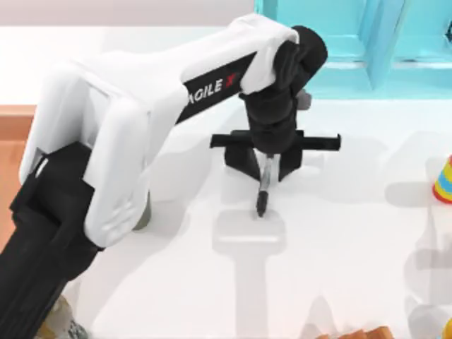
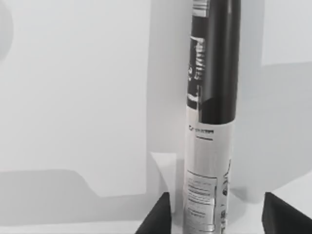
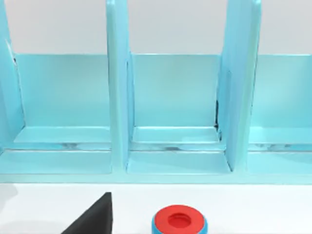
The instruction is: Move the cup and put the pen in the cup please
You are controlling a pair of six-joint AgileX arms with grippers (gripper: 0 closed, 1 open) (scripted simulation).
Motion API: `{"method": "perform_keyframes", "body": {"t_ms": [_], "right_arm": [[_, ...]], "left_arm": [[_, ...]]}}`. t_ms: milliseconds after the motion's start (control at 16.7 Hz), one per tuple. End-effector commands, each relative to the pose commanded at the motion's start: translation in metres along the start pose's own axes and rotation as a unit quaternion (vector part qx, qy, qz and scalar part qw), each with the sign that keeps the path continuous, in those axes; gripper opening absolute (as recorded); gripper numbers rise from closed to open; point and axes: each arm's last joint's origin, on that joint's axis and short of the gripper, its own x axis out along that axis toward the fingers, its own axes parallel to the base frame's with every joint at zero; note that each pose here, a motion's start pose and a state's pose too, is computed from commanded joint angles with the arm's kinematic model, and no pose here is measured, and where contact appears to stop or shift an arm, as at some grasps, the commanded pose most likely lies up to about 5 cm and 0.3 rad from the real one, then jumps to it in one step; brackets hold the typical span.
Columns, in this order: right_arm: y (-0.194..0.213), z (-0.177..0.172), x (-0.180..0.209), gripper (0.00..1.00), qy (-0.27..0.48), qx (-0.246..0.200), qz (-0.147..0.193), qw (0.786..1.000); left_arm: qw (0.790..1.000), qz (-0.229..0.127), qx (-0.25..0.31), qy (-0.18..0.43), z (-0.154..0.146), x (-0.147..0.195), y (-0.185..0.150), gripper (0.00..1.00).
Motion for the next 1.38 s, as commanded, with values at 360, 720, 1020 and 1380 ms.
{"method": "perform_keyframes", "body": {"t_ms": [360,720,1020,1380], "right_arm": [[0.0,0.0,0.0,1.0,0.0,0.0,0.0,1.0],[0.0,0.0,0.0,1.0,0.0,0.0,0.0,1.0],[0.0,0.0,0.0,1.0,0.0,0.0,0.0,1.0],[0.0,0.0,0.0,1.0,0.0,0.0,0.0,1.0]], "left_arm": [[1.0,0.015,0.012,-0.023,-0.015,-0.053,-0.003,0.0],[1.0,0.014,0.012,-0.025,-0.076,-0.113,-0.025,0.0],[1.0,0.016,0.013,-0.022,-0.1,-0.129,-0.029,0.0],[0.999,0.015,0.02,-0.029,-0.099,-0.125,-0.022,0.0]]}}
